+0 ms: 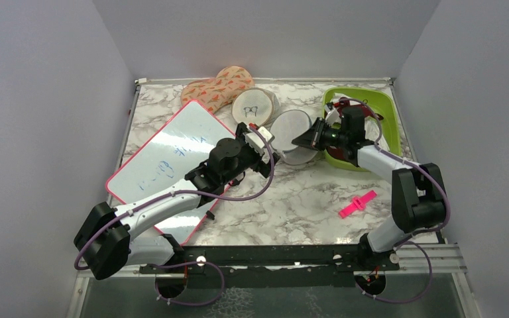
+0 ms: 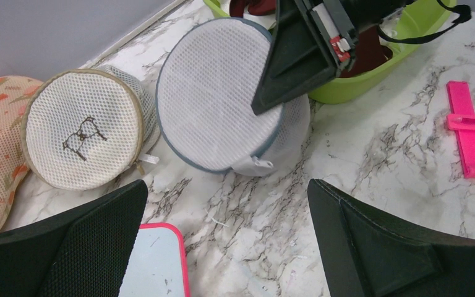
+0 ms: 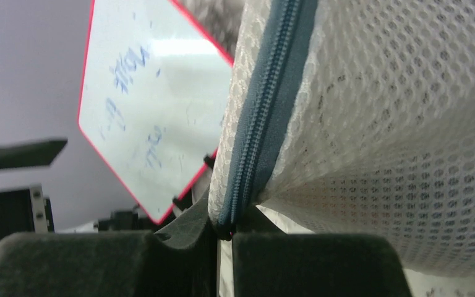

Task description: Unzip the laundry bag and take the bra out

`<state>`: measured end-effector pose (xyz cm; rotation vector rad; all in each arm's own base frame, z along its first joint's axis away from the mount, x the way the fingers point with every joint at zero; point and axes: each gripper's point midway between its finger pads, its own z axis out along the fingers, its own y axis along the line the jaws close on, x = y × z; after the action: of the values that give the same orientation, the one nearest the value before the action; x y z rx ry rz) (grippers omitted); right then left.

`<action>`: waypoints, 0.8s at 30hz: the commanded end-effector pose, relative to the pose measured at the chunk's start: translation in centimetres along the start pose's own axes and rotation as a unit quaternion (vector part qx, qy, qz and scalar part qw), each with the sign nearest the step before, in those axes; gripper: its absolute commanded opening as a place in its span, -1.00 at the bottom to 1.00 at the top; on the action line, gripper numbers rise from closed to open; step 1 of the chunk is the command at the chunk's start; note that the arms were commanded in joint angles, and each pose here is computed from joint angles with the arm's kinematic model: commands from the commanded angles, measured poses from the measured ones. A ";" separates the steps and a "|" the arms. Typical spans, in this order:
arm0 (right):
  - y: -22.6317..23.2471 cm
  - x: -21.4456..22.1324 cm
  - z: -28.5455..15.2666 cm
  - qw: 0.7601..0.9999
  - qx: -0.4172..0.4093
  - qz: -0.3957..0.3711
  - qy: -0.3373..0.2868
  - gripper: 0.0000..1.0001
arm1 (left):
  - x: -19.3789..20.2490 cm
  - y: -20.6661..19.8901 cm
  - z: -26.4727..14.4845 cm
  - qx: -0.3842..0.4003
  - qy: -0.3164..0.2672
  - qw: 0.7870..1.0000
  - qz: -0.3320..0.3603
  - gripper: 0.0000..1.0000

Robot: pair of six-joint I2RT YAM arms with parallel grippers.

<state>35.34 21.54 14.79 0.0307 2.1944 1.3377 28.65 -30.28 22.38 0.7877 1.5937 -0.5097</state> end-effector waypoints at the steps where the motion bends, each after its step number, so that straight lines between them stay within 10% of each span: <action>1: 1.5 5.5 -2.7 0.993 -0.059 -0.045 0.089 -0.99 | -2.0 -2.1 -0.4 0.068 -0.032 0.997 0.035 0.97; 11: 1.4 10.7 -4.8 0.980 -0.105 -0.052 0.158 -0.98 | 3.9 -8.9 -2.6 0.267 -0.012 0.948 0.172 0.79; 24: 3.7 10.0 -5.6 0.977 -0.140 -0.062 0.150 -0.99 | 9.3 -8.7 0.5 0.164 0.057 0.922 0.346 0.12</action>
<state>24.08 21.70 13.59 -0.3731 2.2401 1.6155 19.61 -34.96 12.05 1.5996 1.2708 -0.4100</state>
